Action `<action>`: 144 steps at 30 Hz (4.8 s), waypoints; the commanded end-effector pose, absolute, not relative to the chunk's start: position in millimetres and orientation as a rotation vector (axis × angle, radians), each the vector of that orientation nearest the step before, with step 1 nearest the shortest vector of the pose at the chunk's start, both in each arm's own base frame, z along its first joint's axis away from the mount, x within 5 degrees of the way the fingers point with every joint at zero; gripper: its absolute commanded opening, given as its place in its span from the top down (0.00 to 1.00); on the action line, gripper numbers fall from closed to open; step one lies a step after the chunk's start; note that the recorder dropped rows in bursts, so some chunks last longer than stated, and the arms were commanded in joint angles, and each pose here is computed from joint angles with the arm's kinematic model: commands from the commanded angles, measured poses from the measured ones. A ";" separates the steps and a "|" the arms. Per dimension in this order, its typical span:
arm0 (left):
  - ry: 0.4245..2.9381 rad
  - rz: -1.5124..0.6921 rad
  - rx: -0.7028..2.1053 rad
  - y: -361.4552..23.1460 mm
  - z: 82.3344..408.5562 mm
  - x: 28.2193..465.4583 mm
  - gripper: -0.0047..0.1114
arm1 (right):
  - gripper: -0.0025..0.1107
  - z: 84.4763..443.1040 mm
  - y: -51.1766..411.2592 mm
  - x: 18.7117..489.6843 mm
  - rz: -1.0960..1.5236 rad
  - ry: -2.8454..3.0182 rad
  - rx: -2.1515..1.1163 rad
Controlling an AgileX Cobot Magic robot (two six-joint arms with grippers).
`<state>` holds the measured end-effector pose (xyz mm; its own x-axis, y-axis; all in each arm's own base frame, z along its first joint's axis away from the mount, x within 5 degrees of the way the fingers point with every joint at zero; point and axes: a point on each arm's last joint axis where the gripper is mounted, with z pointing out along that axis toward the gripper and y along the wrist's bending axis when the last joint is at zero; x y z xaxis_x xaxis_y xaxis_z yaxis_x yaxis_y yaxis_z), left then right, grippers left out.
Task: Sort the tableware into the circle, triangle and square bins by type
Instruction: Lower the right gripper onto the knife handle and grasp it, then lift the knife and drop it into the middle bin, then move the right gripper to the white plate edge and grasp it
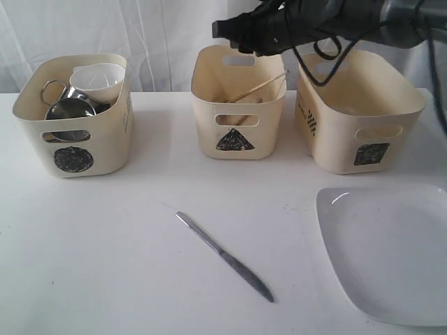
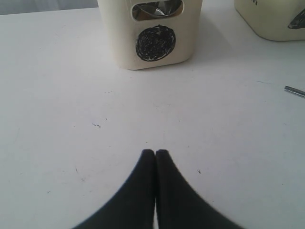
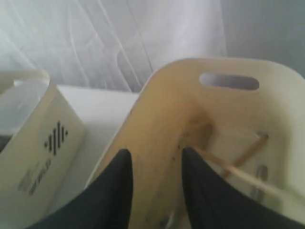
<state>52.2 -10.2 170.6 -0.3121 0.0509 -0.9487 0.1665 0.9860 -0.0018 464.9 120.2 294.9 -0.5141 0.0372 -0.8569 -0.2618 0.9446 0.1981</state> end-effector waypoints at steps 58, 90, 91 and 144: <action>1.888 -0.128 0.142 -10.4 169.9 51.9 0.96 | 0.98 133.5 239.5 315.6 0.158 2.702 -0.868; 1.888 -0.128 0.142 -10.4 169.9 51.9 0.96 | 0.98 280.0 145.7 330.2 0.620 2.029 0.167; 1.888 -0.128 0.142 -10.4 169.9 51.9 0.96 | 0.98 286.2 142.8 332.1 0.618 1.986 0.179; 1.888 -0.128 0.142 -10.4 169.9 51.9 0.96 | 0.51 254.0 136.3 294.3 -0.296 2.558 -0.639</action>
<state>52.2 -10.2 170.6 -0.3121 0.0509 -0.9487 0.1665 0.9860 -0.0018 317.9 125.9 260.7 -0.7780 -0.4487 -0.4398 -0.3436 0.8899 -0.3002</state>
